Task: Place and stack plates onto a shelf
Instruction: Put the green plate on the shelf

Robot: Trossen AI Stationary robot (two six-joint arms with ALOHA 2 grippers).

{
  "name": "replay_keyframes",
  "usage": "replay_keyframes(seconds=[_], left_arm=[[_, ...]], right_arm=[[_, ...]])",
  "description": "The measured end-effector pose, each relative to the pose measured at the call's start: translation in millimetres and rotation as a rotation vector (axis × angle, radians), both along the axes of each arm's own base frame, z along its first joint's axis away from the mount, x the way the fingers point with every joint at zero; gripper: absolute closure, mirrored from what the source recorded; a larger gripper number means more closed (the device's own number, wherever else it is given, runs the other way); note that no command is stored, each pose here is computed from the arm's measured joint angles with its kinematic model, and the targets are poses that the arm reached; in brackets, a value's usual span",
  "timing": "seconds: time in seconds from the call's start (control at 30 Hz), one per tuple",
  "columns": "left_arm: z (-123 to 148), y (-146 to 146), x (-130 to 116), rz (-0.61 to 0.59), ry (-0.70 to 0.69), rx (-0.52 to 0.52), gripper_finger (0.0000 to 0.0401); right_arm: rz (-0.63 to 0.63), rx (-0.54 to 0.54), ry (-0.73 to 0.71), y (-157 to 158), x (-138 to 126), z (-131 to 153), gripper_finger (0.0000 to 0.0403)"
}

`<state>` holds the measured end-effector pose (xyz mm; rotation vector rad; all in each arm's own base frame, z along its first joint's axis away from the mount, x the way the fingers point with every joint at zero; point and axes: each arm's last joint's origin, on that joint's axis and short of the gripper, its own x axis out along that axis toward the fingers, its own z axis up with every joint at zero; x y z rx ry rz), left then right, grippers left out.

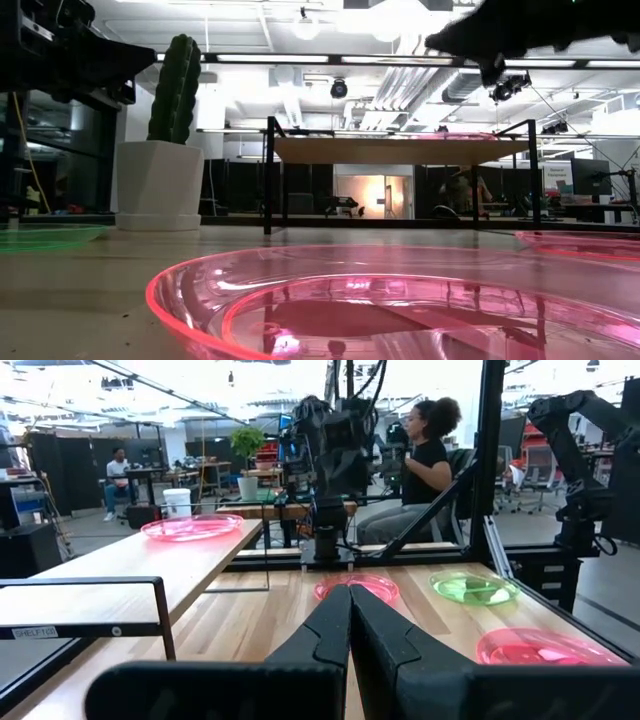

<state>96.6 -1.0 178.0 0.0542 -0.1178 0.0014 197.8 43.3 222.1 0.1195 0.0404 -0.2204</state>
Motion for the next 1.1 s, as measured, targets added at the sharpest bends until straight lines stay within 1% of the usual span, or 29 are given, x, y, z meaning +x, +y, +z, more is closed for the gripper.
replay_keyframes(seconds=[0.13, 0.2, 0.3, 0.37, 0.5, 0.57, 0.73, 0.83, 0.97, 1.03, 1.1], left_arm=[[0, 0, 0, 0.000, 0.000, 0.000, 0.0401], [0, 0, 0, 0.000, 0.000, 0.000, 0.0401], [0, 0, 0, 0.000, 0.001, 0.000, 0.0401], [0, 0, 0, 0.000, 0.002, 0.000, 0.0401], [-1, 0, 0, 0.000, 0.011, -0.001, 0.0401], [-1, 0, 0, 0.000, 0.012, -0.002, 0.0401], [-1, 0, 0, 0.000, 0.013, -0.001, 0.0401], [-1, 0, 0, 0.000, 0.012, -0.001, 0.0401], [-1, 0, 0, 0.000, 0.011, -0.001, 0.0401], [-1, 0, 0, 0.000, 0.011, -0.001, 0.0401], [-1, 0, 0, 0.000, 0.008, 0.000, 0.0401]], right_arm=[[-0.051, -0.002, 0.031, -3, -4, -11, 0.0403], [-0.054, -0.011, 0.036, -3, -4, -12, 0.0403], [-0.053, -0.052, 0.056, -4, -6, -11, 0.0403], [-0.081, -0.064, 0.080, -6, -11, -11, 0.0403], [-0.152, -0.034, 0.130, -13, -28, -8, 0.0403], [-0.158, -0.010, 0.141, -15, -37, -6, 0.0403], [-0.153, 0.012, 0.147, -19, -55, -1, 0.0403], [-0.145, 0.018, 0.131, -20, -61, -5, 0.0403], [-0.142, 0.034, 0.094, -21, -66, -26, 0.0403], [-0.139, 0.049, 0.054, -22, -67, -33, 0.0403], [-0.124, 0.071, 0.002, -23, -68, -33, 0.0403]])
